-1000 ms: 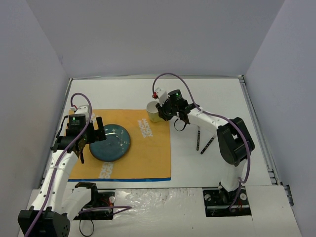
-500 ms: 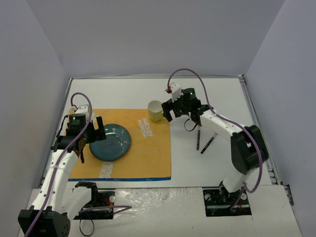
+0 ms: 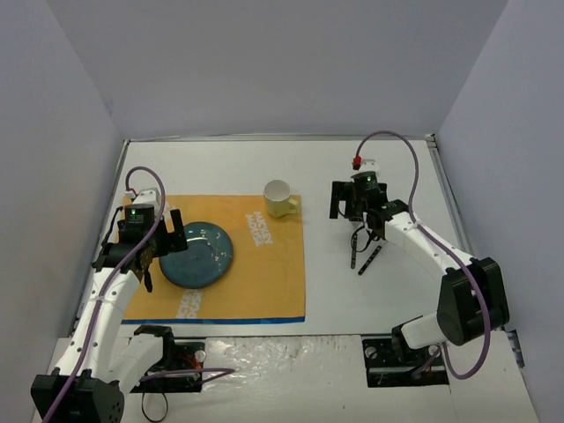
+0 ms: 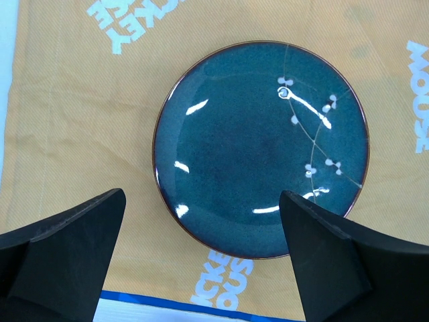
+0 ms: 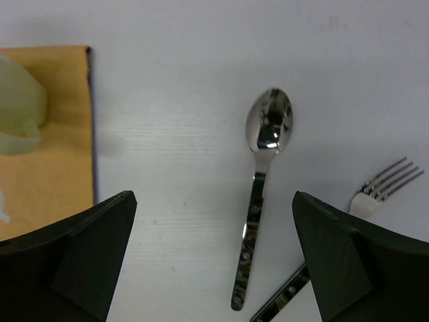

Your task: Set the dinner table for one person

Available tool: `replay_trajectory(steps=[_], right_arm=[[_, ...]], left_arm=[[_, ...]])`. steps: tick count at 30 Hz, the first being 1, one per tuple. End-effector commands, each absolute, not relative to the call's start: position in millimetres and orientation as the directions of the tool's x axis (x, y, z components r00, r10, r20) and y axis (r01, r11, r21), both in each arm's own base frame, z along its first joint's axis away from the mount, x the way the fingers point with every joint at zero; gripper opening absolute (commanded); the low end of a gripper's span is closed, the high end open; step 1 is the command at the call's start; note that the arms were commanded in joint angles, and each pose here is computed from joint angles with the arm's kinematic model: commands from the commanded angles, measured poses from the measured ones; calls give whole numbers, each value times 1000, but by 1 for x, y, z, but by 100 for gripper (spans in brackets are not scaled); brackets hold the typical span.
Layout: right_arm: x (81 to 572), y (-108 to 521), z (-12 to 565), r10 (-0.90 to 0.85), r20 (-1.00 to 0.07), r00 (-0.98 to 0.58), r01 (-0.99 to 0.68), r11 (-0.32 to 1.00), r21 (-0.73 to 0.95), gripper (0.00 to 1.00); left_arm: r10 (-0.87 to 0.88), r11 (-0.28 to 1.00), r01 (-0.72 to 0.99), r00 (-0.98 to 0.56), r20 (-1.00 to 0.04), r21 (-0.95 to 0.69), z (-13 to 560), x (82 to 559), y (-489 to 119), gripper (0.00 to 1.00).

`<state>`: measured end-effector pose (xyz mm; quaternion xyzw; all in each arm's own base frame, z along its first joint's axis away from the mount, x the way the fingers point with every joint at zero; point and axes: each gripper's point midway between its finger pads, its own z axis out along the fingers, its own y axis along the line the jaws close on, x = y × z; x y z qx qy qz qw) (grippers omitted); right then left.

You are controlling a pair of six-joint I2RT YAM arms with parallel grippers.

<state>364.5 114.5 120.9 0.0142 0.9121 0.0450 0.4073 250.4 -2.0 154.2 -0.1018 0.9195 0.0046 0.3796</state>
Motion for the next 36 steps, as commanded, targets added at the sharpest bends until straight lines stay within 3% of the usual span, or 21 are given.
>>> replay_trajectory(steps=[1, 7, 10, 18, 26, 36], right_arm=[[351, 93, 92, 183, -690, -700, 188, 980, 68, 95], [340, 95, 49, 202, -603, -771, 214, 975, 53, 78], [335, 95, 37, 217, -582, -784, 228, 972, 54, 65], [323, 91, 9, 230, -541, -809, 255, 967, 31, 42], [325, 86, 16, 217, -569, -793, 256, 967, 13, 2], [296, 140, 72, 227, -645, -730, 199, 973, 118, 0]], left_arm=[[-185, 976, -208, -645, -741, -64, 171, 258, 0, 97], [-174, 977, -208, -640, -748, -50, 173, 257, 0, 97], [-172, 977, -206, -639, -750, -48, 174, 256, 0, 97], [-160, 980, -193, -639, -752, -45, 174, 256, -4, 97], [-147, 984, -176, -643, -751, -42, 174, 256, -8, 97], [-152, 979, -202, -649, -746, -24, 173, 253, -7, 97]])
